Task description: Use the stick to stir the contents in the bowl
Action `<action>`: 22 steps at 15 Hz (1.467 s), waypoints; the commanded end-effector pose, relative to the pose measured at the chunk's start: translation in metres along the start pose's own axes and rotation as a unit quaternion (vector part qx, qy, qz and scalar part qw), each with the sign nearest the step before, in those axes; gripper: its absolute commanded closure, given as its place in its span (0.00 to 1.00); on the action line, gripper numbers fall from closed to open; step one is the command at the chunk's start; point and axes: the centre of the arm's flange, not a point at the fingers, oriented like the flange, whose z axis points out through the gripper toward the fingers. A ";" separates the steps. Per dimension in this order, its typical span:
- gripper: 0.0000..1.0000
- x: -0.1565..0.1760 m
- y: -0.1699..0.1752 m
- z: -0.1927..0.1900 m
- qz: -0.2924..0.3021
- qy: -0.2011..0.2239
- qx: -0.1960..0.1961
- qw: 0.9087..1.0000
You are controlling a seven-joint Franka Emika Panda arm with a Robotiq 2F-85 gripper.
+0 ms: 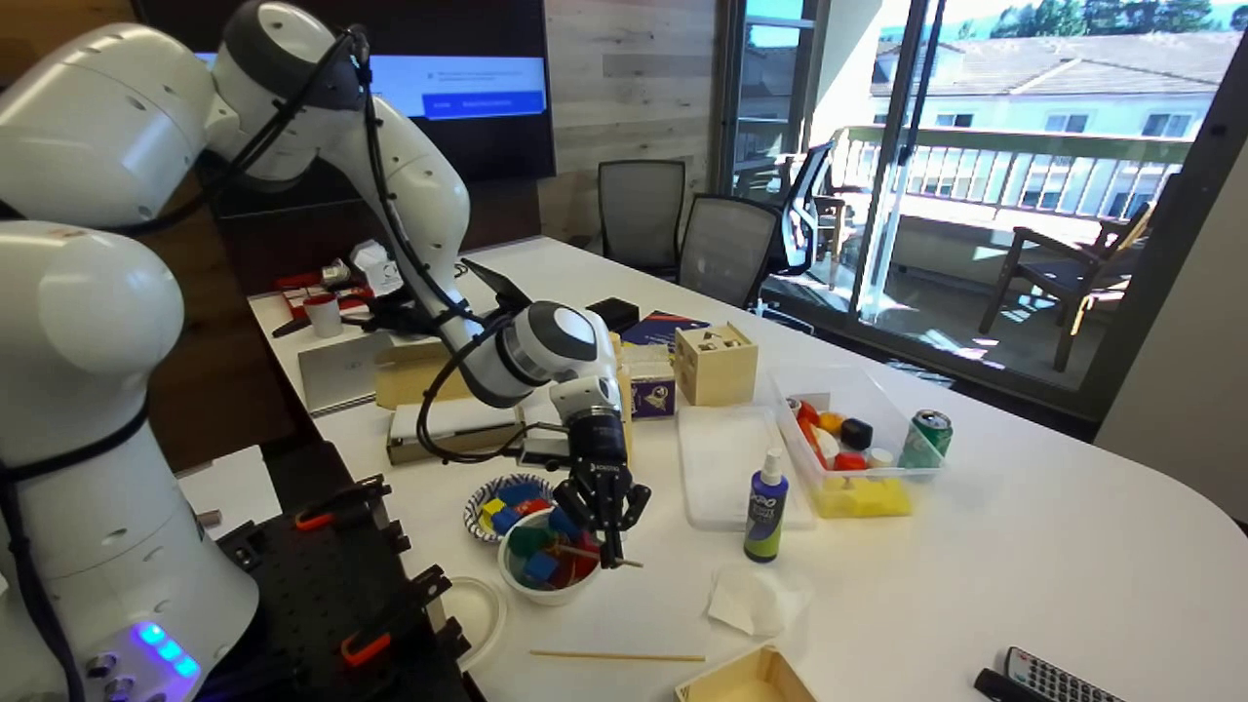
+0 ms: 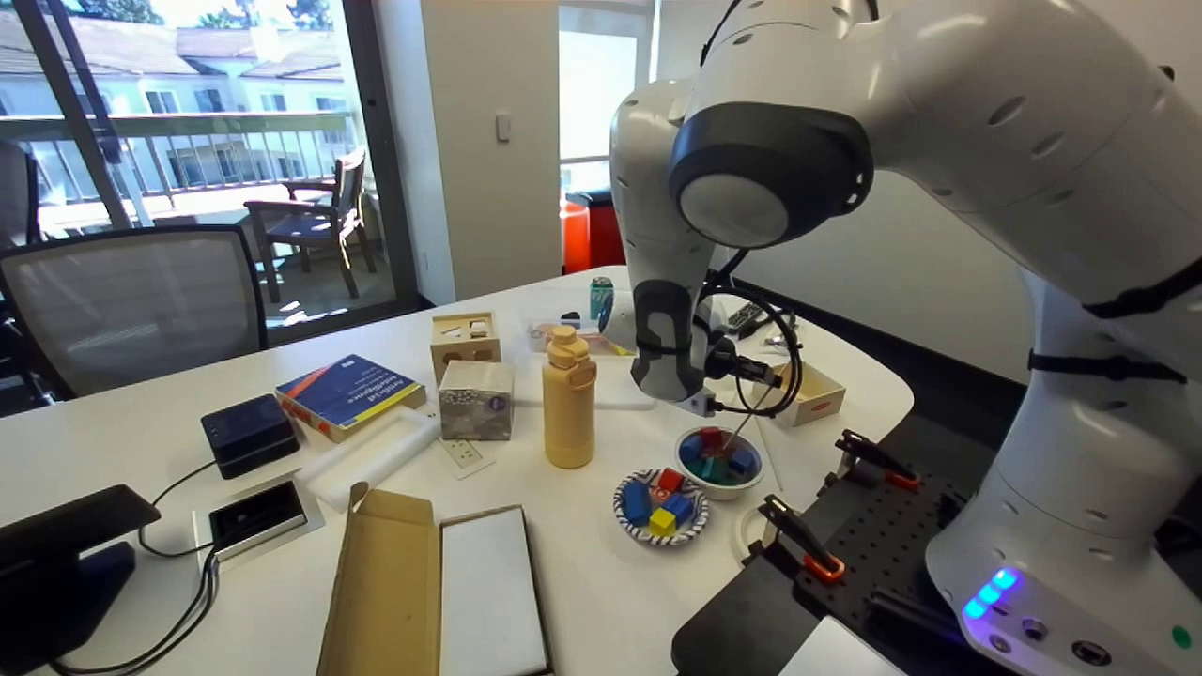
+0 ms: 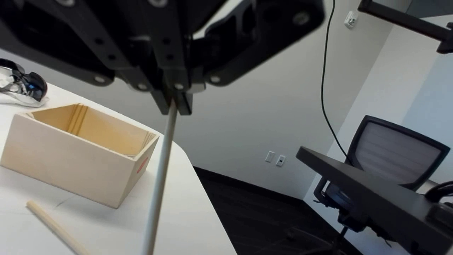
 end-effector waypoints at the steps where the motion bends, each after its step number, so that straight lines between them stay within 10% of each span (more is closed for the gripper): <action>1: 0.99 -0.010 -0.020 -0.001 -0.008 0.023 -0.019 1.000; 12: 0.99 -0.051 -0.019 -0.028 -0.099 0.054 -0.008 0.994; 22: 0.99 -0.032 -0.011 -0.043 -0.017 0.078 0.014 0.997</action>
